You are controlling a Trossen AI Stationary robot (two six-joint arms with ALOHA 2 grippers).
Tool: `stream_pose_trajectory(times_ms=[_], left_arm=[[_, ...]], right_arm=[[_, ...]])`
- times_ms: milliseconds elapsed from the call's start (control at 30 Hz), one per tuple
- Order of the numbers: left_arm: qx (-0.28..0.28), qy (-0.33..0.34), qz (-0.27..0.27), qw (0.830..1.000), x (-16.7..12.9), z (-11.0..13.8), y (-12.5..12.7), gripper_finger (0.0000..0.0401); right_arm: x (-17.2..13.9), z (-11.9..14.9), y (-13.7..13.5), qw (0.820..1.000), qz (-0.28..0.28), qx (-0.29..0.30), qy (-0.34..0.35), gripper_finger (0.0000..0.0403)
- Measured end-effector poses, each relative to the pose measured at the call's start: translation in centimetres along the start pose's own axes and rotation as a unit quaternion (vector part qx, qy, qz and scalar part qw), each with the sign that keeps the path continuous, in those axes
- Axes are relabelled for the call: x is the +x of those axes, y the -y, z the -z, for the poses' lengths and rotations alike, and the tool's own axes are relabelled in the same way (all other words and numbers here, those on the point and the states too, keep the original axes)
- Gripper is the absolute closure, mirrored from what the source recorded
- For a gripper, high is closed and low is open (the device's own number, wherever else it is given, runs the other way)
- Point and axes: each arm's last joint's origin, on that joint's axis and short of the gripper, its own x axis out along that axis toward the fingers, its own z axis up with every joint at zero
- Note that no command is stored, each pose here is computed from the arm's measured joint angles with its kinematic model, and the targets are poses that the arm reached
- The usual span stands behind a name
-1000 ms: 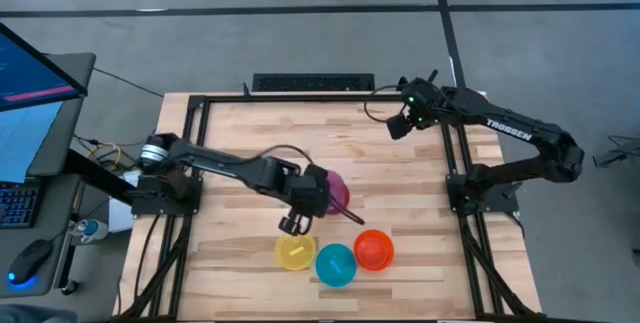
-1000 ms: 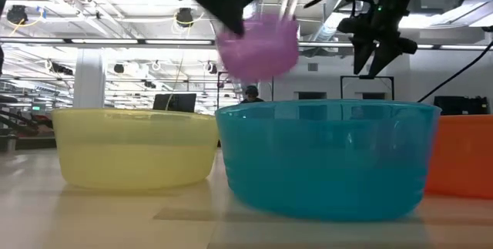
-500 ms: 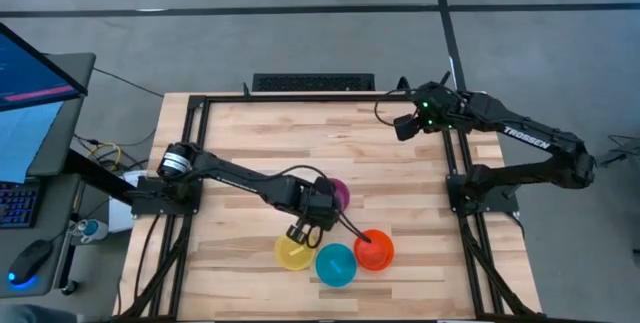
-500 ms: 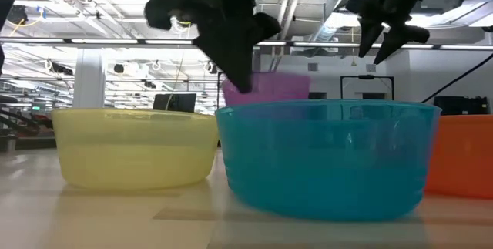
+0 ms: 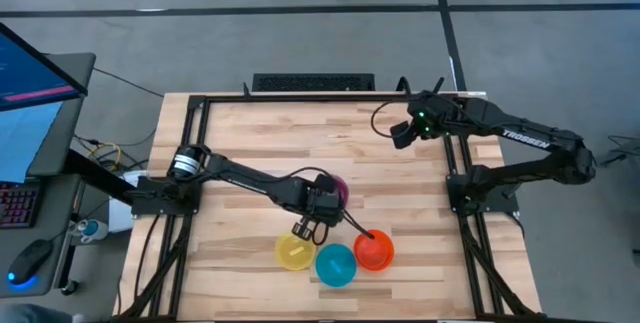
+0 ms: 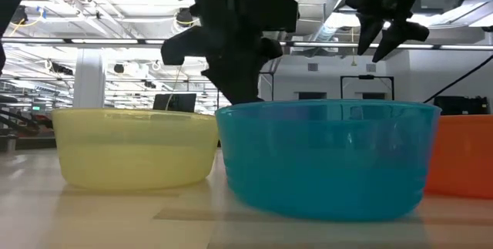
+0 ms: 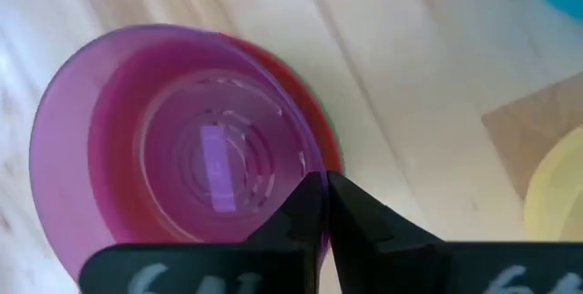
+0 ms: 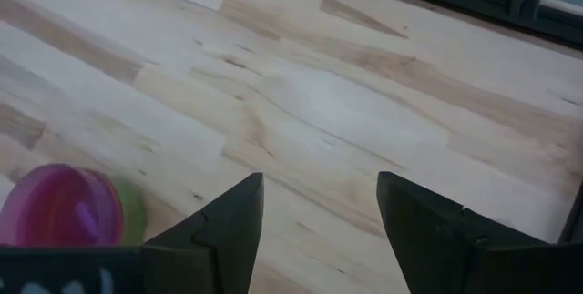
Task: Nest bowls inside each other
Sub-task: Stack the purple bowl on top of the pink bowl, then stack the yellow bowl on top of the purple bowl
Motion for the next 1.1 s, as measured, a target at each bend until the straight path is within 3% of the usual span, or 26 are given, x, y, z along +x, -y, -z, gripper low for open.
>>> stream_pose_trajectory(times_ms=[333, 567, 700, 800, 967, 1100], left_arm=[[-0.035, 0.009, 0.046, 0.998, -0.8, -0.2, 0.1, 0.0312], [-0.071, -0.037, 0.053, 0.995, -3.1, 1.0, 0.7, 0.0253], [-0.106, 0.033, 0.038, 0.993, -6.3, 1.2, 1.6, 0.0246], [-0.152, 0.066, 0.018, 0.986, -7.8, 3.0, 3.2, 0.0253], [-0.207, 0.080, 0.044, 0.974, -7.9, 6.9, 7.3, 0.0256], [-0.236, 0.074, 0.048, 0.968, -7.5, 7.9, 8.5, 0.0245]], right_arm=[[0.1, -0.2, 0.3, 1.000, 0.016, -0.004, 0.010, 0.0163], [0.1, -0.5, 0.9, 1.000, 0.027, 0.000, 0.010, 0.0163], [0.1, -0.4, 1.0, 0.999, 0.032, -0.003, 0.002, 0.0163], [0.0, -0.2, 0.9, 1.000, 0.030, -0.001, 0.000, 0.0163], [-0.3, 0.2, 0.3, 1.000, 0.016, 0.002, 0.003, 0.0163], [-0.3, 0.3, -0.3, 1.000, 0.002, 0.009, 0.009, 0.0163]])
